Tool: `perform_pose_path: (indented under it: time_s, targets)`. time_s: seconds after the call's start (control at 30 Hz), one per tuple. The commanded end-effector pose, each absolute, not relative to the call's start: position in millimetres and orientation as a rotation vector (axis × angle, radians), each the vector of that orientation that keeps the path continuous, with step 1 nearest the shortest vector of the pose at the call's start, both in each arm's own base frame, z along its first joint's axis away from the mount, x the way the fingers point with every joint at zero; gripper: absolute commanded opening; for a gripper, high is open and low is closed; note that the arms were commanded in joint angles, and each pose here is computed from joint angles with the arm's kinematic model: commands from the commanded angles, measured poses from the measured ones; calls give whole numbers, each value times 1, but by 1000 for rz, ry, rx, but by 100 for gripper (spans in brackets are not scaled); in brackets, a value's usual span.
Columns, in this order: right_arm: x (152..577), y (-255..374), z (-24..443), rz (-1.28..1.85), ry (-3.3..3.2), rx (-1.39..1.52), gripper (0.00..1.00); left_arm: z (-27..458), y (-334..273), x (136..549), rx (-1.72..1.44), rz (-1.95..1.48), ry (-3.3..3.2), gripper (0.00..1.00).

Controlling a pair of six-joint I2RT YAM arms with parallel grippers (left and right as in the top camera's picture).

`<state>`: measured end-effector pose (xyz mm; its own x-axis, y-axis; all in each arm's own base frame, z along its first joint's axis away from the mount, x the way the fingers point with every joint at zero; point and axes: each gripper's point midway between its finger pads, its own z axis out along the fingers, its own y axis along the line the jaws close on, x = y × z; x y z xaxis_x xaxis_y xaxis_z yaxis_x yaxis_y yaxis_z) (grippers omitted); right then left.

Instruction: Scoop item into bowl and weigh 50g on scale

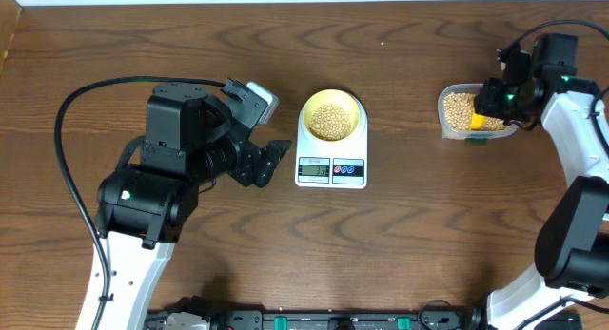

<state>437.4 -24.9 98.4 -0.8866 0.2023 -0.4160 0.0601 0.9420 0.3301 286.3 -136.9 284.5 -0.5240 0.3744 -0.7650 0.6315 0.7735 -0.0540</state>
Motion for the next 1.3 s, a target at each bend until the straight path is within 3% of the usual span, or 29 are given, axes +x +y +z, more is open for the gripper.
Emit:
perform_pose_path:
  time_s: [0.0, 0.83, 1.27]
  targets:
    - [434, -6, 105, 612, 2600, 68, 1, 283, -136, 286, 751, -419, 2180, 84]
    - [411, -69, 125, 879, 2460, 274, 1, 283, -136, 286, 751, -419, 2180, 84]
    - [407, -78, 163, 1138, 2228, 262, 1, 283, -136, 286, 751, -419, 2180, 84]
